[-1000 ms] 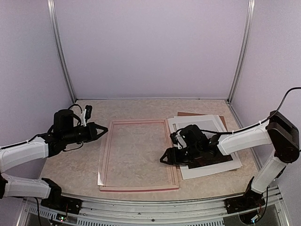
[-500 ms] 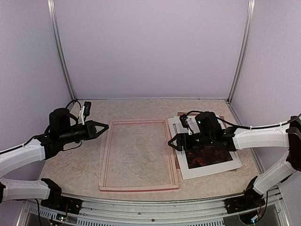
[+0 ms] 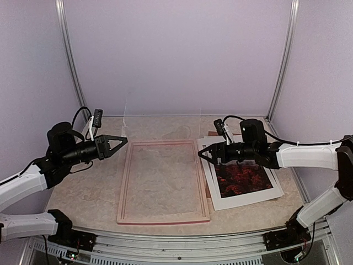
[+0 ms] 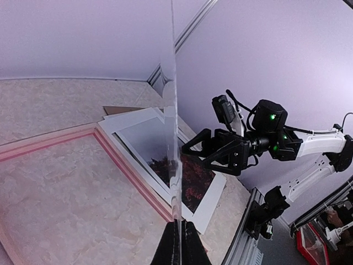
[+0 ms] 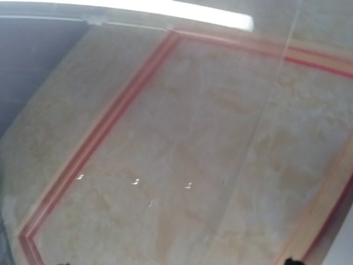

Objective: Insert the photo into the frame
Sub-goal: Pass from the left arm to the right

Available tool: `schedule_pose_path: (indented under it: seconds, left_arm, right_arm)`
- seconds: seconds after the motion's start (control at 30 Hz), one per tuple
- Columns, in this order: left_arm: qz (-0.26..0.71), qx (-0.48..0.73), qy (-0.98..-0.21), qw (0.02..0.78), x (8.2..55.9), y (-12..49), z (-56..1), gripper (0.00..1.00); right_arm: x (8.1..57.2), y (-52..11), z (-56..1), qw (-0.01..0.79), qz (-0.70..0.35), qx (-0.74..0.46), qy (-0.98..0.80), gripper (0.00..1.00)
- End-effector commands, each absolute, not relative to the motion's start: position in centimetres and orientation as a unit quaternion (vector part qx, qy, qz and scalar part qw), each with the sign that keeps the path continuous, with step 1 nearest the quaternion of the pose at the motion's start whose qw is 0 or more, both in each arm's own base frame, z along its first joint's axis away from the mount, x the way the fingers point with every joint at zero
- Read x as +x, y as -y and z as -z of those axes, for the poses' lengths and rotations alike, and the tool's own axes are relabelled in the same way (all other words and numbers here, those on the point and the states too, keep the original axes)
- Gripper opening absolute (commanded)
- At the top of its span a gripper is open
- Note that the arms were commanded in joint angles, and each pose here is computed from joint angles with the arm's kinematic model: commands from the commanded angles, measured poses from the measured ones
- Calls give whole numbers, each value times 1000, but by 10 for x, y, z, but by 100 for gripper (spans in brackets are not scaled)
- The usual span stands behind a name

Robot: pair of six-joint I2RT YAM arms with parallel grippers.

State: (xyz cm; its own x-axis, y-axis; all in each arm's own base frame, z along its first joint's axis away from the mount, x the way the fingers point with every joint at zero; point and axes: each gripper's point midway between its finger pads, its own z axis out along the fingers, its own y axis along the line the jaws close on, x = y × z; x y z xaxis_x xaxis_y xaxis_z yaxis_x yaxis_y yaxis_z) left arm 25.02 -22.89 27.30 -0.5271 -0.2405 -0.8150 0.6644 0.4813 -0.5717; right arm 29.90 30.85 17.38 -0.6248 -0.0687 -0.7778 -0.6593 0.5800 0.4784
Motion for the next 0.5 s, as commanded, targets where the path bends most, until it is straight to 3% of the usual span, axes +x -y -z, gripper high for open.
schedule_pose_path:
  seconds: [0.0,0.47]
  left_arm:
    - [523,174,-671,496,238,235,-319,0]
    - [561,170,-641,495,227,240,-339,0]
  right_arm:
    - [306,-313,-195,385,-441,-251,-771,85]
    - [309,-332,-193,349,-542,-262,-718,85]
